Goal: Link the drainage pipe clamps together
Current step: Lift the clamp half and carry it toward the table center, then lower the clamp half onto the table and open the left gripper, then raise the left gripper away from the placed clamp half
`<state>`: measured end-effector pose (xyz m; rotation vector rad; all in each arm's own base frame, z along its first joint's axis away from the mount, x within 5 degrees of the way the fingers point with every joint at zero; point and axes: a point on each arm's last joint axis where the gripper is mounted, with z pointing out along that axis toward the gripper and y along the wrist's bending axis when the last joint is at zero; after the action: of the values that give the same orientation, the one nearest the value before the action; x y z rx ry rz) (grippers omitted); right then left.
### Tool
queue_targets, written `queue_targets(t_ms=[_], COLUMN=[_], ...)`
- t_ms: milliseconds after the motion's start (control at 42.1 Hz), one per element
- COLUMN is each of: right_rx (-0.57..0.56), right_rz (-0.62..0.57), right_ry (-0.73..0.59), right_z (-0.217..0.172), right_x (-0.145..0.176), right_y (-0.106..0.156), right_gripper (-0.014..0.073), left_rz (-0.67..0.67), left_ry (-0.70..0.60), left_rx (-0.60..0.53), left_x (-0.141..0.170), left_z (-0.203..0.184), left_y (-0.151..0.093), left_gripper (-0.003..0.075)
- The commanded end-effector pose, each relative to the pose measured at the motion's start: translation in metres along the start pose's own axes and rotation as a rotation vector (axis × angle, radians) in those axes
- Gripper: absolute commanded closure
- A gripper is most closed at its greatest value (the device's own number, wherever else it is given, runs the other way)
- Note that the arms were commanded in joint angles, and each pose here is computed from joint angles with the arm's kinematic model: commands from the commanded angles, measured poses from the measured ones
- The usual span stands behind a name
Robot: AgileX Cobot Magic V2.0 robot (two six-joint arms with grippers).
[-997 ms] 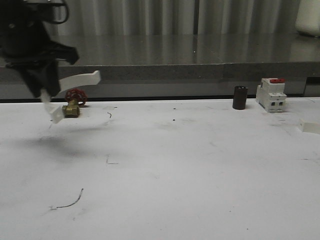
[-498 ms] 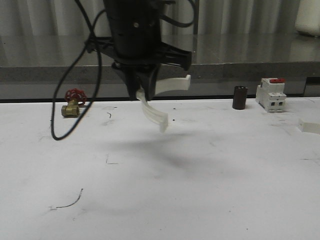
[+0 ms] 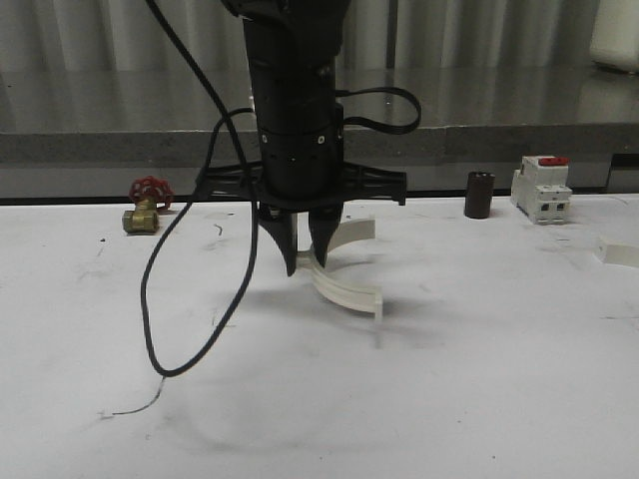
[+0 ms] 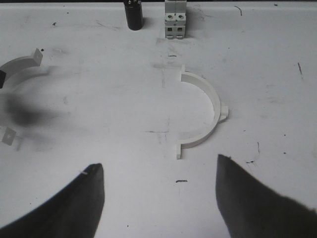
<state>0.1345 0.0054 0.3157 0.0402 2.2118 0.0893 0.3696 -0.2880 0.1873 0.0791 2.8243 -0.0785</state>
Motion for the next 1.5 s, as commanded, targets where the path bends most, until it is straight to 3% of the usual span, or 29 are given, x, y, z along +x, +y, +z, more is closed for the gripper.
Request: queue_targets(t_ms=[0,546,878,1163,1282,1471], right_rx=[-0.008,-0.008,-0.008,-0.008,-0.008,-0.008], right_rz=[-0.009,-0.009,-0.009,-0.009,-0.009,-0.009], right_ry=[-0.085,-0.085,-0.085,-0.085,-0.085,-0.085], right_z=[-0.005,-0.005,-0.005,-0.005,-0.005,-0.005], right_x=[-0.013,-0.013,-0.013,-0.013,-0.013,-0.013], right_y=[0.002,0.002,0.002,0.002,0.002,0.002], right_gripper=[0.0086,0.0086,0.0086,0.0086,0.0086,0.0086], left_rz=[-0.027,-0.069,-0.071,-0.062,0.021,0.324], left_ry=[-0.071,-0.043,-0.053,-0.065,-0.105,-0.241], left_rx=[0.064,0.067,0.079,0.076,0.075,0.108], left_x=[-0.009,-0.01,-0.011,-0.012,-0.017,-0.019], left_z=[-0.029,-0.018,-0.018,-0.023,-0.047,-0.124], left_y=[-0.006,-0.003,-0.004,-0.003,0.0,0.013], left_gripper=[0.0741,0.0729,0.0452,0.0414,0.0414,0.0416])
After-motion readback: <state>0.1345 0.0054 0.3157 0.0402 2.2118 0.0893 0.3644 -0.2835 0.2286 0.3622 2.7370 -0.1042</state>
